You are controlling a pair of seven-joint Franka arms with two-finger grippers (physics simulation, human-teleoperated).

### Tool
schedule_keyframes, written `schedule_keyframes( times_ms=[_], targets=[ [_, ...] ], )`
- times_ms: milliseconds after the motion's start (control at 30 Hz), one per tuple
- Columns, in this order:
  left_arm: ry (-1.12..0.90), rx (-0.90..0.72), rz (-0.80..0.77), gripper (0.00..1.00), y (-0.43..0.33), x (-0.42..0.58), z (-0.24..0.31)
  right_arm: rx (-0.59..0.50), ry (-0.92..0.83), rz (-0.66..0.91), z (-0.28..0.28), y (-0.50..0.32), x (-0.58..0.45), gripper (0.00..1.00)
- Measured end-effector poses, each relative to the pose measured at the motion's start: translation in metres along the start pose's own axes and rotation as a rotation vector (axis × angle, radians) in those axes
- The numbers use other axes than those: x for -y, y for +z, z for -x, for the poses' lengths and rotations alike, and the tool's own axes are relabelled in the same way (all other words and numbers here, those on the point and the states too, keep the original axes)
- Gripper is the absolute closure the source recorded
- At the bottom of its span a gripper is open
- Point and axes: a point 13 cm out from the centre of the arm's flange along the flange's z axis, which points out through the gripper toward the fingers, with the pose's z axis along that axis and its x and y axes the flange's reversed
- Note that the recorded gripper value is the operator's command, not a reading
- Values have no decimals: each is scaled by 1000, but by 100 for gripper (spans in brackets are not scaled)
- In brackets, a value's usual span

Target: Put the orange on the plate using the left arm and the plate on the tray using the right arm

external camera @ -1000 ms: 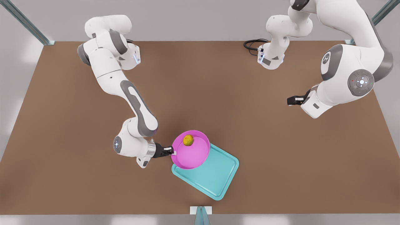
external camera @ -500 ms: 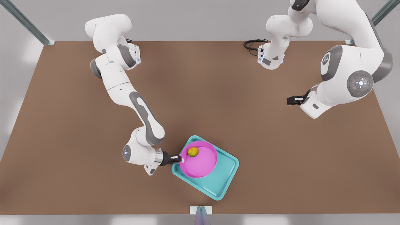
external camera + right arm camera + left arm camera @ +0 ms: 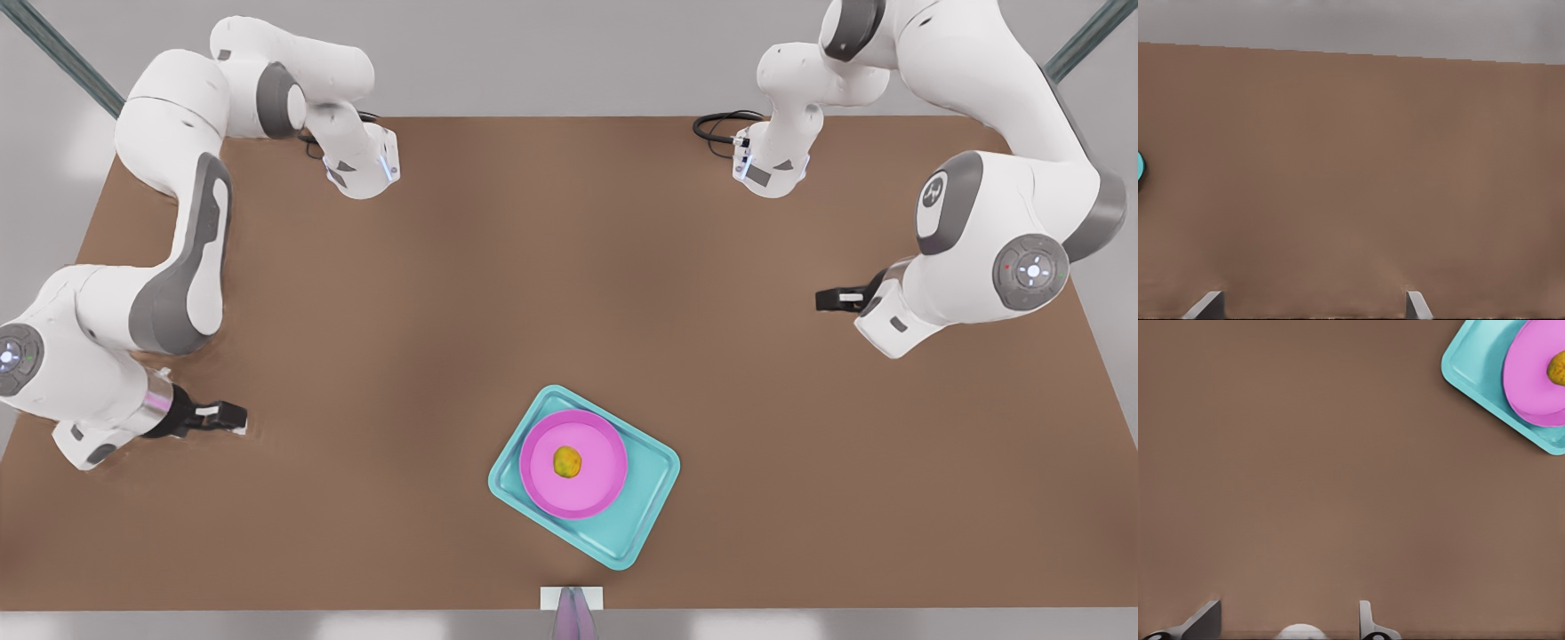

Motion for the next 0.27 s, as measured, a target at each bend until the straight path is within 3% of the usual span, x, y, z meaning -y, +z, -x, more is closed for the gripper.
schedule_keyframes(
  times_ms=[67,133,267],
  targets=[
    [1,-15,2,0,1,0,-3,-12,12,-39,-64,-76,26,0],
    [1,-27,4,0,2,-1,-6,-64,16,-45,-125,-102,40,0],
    [-3,-47,8,0,1,-5,-14,-145,-1,-80,-174,-102,46,0]
  ],
)
